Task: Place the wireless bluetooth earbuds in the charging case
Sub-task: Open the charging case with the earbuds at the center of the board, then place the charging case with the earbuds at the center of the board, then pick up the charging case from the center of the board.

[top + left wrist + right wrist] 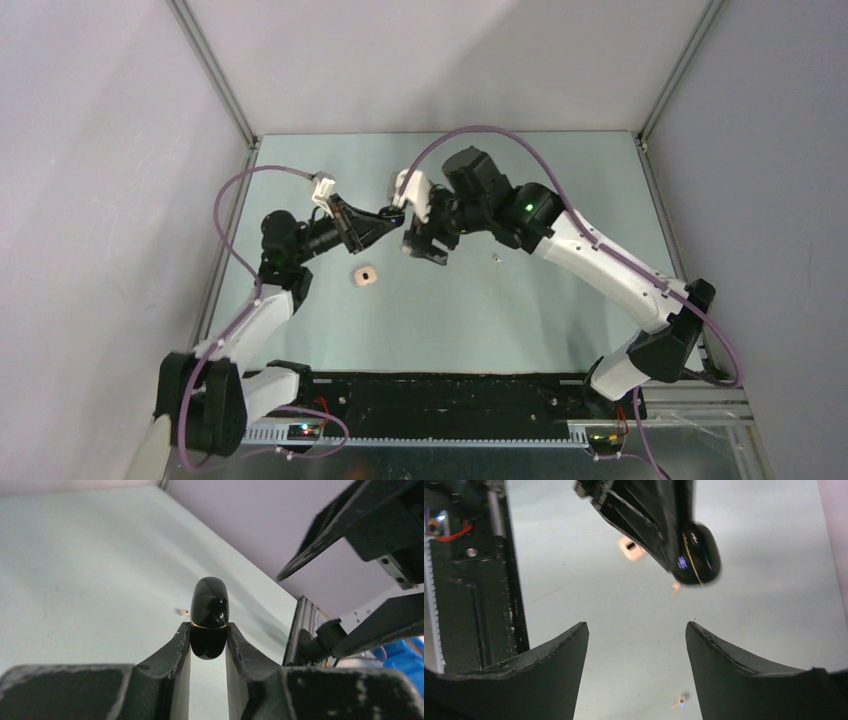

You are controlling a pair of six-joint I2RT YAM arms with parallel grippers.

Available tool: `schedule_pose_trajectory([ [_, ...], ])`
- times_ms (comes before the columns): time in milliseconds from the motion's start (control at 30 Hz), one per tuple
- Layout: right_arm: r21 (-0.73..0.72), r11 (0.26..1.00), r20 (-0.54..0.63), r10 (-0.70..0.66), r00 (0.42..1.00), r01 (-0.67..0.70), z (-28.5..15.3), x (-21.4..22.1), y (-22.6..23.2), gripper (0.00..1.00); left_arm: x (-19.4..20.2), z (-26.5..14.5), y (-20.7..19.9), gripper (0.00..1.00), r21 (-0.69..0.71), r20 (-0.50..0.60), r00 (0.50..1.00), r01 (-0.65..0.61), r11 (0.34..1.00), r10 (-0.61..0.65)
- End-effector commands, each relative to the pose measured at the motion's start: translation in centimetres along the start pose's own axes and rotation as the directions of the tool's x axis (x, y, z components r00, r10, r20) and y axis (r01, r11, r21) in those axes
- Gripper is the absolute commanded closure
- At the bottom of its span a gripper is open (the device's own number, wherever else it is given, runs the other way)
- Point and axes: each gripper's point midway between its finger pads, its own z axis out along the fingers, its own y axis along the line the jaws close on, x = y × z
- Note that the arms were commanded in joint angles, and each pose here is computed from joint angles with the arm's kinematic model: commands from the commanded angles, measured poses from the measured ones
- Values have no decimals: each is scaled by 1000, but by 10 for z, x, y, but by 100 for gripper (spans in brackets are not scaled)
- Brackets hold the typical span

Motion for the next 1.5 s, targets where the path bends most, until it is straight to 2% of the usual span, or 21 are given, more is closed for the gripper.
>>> schedule_pose_trajectory([
  [0,159,969,107,175,979,-191,-41,-1,-46,25,6,18,58,95,-176,6,976,215,961,-217],
  [100,134,939,128,300,945,-317,-55,20,-47,25,32,36,102,96,-270,-23,881,449,852,-472],
  [133,136,937,139,305,942,-323,-62,22,-45,25,25,43,108,96,-276,-13,854,496,823,-519],
  [267,173,912,128,354,927,-372,-76,51,-48,25,50,59,150,96,-360,-39,774,579,731,-632],
  [300,174,908,115,366,923,-382,-76,59,-46,25,70,60,166,96,-403,-52,733,606,686,-678],
  [433,201,894,109,385,916,-400,-86,72,-49,25,102,65,202,93,-545,-104,678,573,612,-727],
  [467,211,891,112,386,916,-401,-89,73,-52,25,109,65,205,93,-559,-139,692,536,633,-709],
  [600,230,881,116,397,911,-413,-96,79,-58,25,143,58,215,88,-668,-232,678,410,621,-697],
  [733,232,868,123,422,898,-439,-96,82,-64,26,163,50,216,83,-730,-295,685,288,619,-667],
  [800,228,863,128,432,893,-451,-94,83,-67,26,169,38,222,73,-785,-315,701,187,591,-640],
  [833,227,859,128,441,888,-459,-92,84,-68,26,173,33,220,44,-801,-333,693,150,580,-639],
  [867,223,860,134,440,888,-460,-91,83,-70,26,166,23,229,22,-839,-323,720,82,538,-614],
  [900,214,857,133,450,883,-469,-89,85,-71,26,167,12,229,6,-859,-338,718,29,512,-608],
  [1000,204,851,142,463,875,-483,-87,86,-74,26,123,-13,234,1,-901,-328,804,-107,421,-497],
  [1067,197,847,146,473,869,-494,-85,87,-77,26,81,-20,230,0,-903,-313,858,-136,406,-407],
  [1167,155,857,145,473,869,-492,-78,90,-79,26,14,-31,213,0,-894,-291,923,-167,417,-253],
  [1200,144,860,143,471,871,-489,-74,92,-81,26,-20,-35,197,0,-880,-291,945,-202,429,-151],
  [1300,62,893,166,430,887,-445,-63,86,-81,25,-91,-47,144,0,-843,-260,962,-268,467,83],
  [1367,-20,932,173,361,916,-363,-53,83,-74,25,-99,-57,119,0,-810,-259,952,-306,500,163],
  [1433,-66,964,177,267,947,-259,-37,83,-71,26,-79,-78,116,0,-846,-230,965,-261,465,124],
  [1467,-91,969,167,243,956,-230,-23,86,-68,27,-45,-91,119,0,-881,-199,980,-180,438,3],
])
